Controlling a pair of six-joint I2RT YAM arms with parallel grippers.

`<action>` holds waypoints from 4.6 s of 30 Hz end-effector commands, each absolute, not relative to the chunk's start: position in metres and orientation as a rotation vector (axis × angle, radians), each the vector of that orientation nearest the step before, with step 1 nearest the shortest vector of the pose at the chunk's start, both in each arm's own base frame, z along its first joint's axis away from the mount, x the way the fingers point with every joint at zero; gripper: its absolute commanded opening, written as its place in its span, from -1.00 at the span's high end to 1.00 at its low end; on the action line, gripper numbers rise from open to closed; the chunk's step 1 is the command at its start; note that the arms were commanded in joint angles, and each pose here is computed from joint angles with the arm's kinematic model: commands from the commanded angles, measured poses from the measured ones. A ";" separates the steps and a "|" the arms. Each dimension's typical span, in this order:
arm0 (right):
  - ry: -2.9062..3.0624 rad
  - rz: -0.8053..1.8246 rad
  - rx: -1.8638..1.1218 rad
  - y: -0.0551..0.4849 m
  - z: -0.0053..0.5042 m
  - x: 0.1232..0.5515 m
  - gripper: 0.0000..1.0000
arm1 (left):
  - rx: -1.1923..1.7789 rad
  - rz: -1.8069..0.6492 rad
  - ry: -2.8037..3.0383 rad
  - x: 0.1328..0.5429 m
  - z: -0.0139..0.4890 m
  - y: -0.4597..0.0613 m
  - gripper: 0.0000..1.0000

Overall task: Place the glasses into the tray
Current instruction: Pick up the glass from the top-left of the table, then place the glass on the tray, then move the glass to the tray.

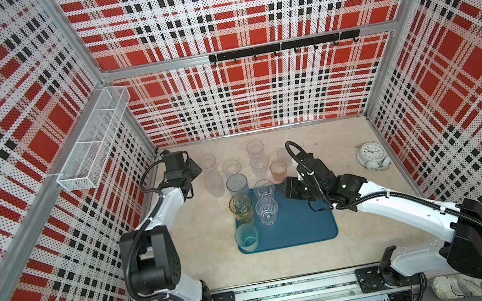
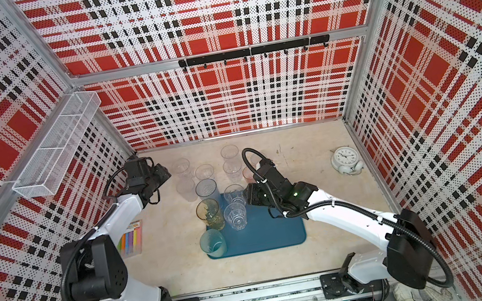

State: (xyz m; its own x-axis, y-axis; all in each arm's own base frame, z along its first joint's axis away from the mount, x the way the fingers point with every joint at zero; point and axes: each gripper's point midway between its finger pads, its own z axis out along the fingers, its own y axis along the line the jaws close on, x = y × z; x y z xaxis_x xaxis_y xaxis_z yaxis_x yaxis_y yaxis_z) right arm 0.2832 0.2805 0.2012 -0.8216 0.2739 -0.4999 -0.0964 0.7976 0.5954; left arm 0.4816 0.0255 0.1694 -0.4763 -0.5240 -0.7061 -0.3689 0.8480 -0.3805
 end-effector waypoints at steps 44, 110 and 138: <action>2.458 0.823 0.157 0.277 0.168 0.282 0.00 | -0.629 -0.193 2.335 0.545 0.087 0.019 0.99; 2.488 0.607 0.176 0.146 0.199 0.302 -0.08 | 0.888 -0.161 2.794 0.205 0.077 -0.325 0.88; 2.830 1.172 0.060 0.260 0.117 0.185 -0.14 | 0.523 -0.390 2.539 0.289 0.226 -0.269 0.21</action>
State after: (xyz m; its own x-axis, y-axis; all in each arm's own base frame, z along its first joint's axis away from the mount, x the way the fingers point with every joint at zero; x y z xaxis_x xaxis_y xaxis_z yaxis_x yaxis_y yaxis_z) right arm 0.1822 0.2396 0.1081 -0.9961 0.0529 -0.0699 -0.0045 0.7655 0.6435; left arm 0.2786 -0.2844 0.2029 -0.8121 0.3173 -0.4897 0.4455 0.8791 -0.1693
